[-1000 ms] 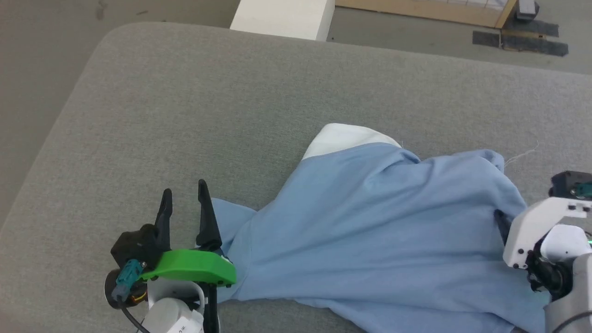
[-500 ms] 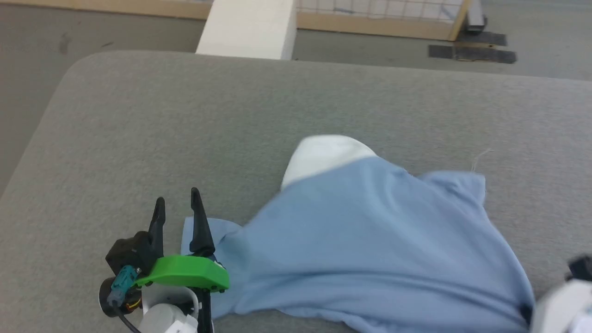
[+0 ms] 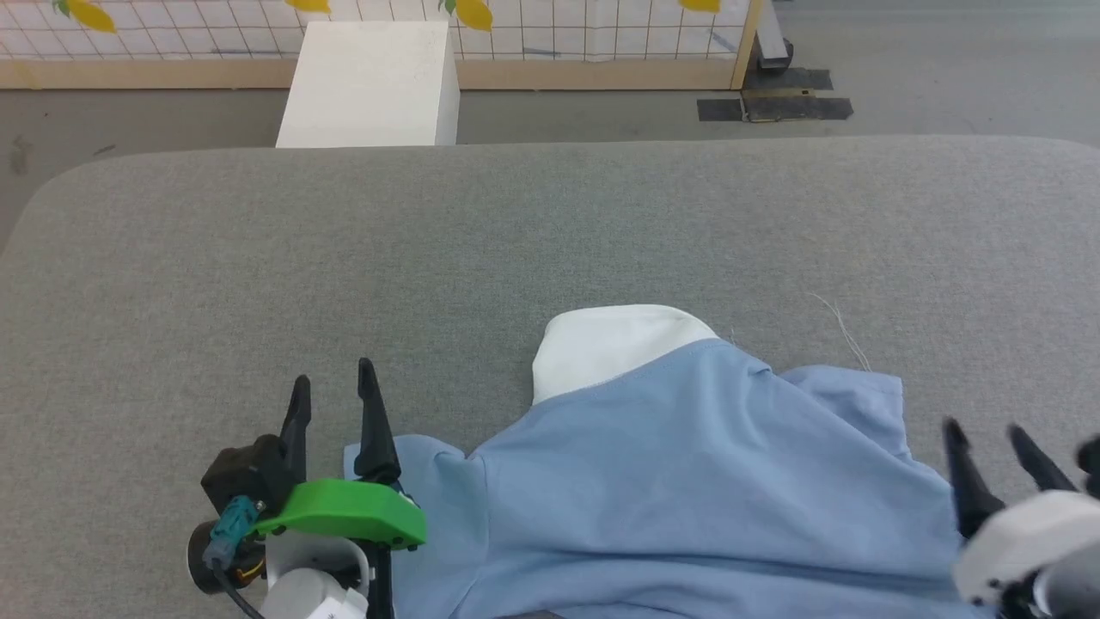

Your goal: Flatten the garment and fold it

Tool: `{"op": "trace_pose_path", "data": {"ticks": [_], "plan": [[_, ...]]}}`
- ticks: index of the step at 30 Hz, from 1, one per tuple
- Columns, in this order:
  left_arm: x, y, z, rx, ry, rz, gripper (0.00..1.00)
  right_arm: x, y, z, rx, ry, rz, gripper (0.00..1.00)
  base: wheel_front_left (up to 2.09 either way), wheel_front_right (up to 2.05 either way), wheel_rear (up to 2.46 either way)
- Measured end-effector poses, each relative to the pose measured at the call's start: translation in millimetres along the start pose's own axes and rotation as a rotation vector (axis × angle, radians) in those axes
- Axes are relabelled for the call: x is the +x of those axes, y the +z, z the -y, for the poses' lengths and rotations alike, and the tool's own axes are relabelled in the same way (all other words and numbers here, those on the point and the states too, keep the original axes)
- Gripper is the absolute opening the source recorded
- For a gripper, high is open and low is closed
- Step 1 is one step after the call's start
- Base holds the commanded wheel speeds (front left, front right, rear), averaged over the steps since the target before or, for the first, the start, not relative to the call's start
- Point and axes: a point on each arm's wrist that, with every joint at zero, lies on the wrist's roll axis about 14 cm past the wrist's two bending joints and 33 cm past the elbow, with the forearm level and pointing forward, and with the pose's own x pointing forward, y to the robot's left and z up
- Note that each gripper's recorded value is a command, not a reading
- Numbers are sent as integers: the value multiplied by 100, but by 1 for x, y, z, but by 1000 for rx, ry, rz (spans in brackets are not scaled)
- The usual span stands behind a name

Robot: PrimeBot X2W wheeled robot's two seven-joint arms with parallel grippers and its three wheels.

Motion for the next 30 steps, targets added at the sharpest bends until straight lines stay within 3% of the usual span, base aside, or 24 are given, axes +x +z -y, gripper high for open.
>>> {"op": "trace_pose_path", "data": {"ticks": [6,15,24,25,26,27,28,30], "plan": [[-3,-3,-2,-1,2,-10,100,34,10,-29,-172,131,72,100,0,0,0],[-1,-7,-16,5,42,-22,100,79,-24,-58,-484,308,-191,100,0,0,0],[0,-16,-29,10,78,-47,100,99,-65,-75,-676,424,-483,100,0,0,0],[0,-17,-31,12,84,-51,100,101,-66,-76,-679,428,-509,91,0,0,0],[-1,-18,-33,13,90,-54,100,103,-67,-77,-669,431,-536,49,0,0,0],[-1,-18,-35,14,95,-55,100,105,-68,-77,-644,426,-564,16,0,0,0],[-1,-19,-36,15,101,-56,100,105,-70,-78,-619,427,-596,0,0,0,0],[-2,-18,-39,13,109,-55,100,107,-66,-81,-580,431,-597,0,0,0,0]]}}
